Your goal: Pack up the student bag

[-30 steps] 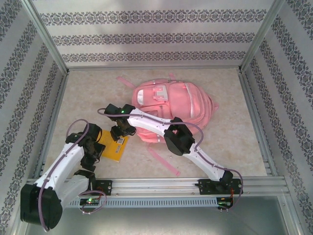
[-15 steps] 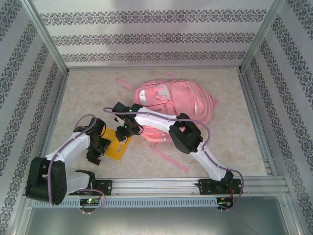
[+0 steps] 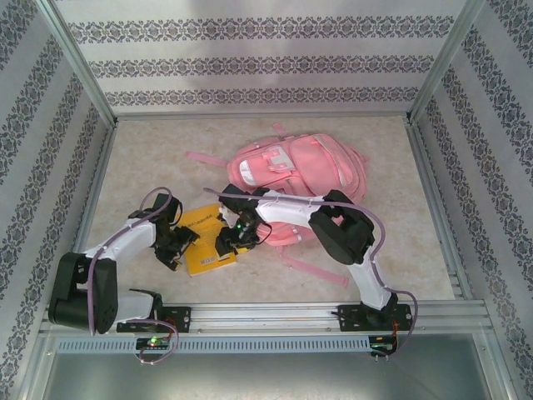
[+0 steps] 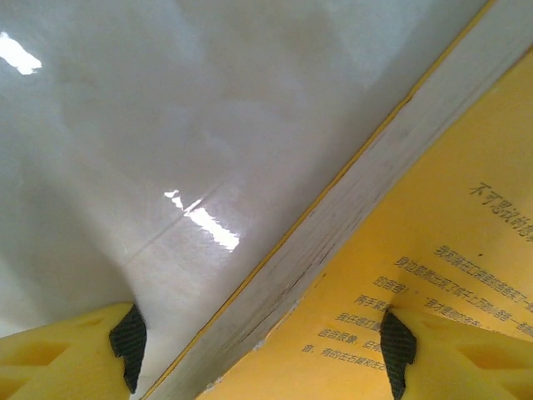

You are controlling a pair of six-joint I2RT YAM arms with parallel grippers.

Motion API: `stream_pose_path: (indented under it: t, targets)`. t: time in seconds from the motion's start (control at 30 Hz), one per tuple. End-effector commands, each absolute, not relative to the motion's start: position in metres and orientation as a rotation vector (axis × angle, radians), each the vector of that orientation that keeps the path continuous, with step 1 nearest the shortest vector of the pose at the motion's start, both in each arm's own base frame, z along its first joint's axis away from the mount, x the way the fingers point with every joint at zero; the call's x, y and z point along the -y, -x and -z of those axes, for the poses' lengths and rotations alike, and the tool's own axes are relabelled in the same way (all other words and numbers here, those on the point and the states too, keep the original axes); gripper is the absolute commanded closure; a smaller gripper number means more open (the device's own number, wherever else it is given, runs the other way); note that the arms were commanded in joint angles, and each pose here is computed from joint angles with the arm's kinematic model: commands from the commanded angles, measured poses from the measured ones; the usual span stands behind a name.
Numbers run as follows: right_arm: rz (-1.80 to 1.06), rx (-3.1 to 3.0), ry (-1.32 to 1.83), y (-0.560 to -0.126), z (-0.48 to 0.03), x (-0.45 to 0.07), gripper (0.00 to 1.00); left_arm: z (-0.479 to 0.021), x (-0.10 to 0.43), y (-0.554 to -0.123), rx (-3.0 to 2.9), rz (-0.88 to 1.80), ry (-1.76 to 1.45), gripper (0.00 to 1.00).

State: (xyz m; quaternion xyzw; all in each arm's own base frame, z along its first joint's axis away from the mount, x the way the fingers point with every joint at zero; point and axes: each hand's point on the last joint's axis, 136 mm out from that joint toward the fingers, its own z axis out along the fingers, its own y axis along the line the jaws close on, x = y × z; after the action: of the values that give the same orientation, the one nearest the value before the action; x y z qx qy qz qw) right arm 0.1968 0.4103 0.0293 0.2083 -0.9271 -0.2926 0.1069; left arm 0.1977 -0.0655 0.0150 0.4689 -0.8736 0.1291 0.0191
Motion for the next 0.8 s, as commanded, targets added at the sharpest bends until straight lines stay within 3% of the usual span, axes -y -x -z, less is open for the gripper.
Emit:
stream_pose_path:
  t: [0.0,0.3,0.77]
  targets:
    - [0.997,2.757,-0.502,-0.216,-0.036,-0.426,0.42,0.0,0.097,-0.196,2.681,-0.636,-1.297,0.29]
    - [1.344,2.505,-0.466,-0.206,-0.085,-0.451,0.43,-0.001,0.104,-0.196,2.67,-0.695,-1.289,0.53]
    - [1.535,2.35,-0.494,-0.202,-0.129,-0.453,0.45,-0.011,0.111,-0.199,2.655,-0.793,-1.293,0.62]
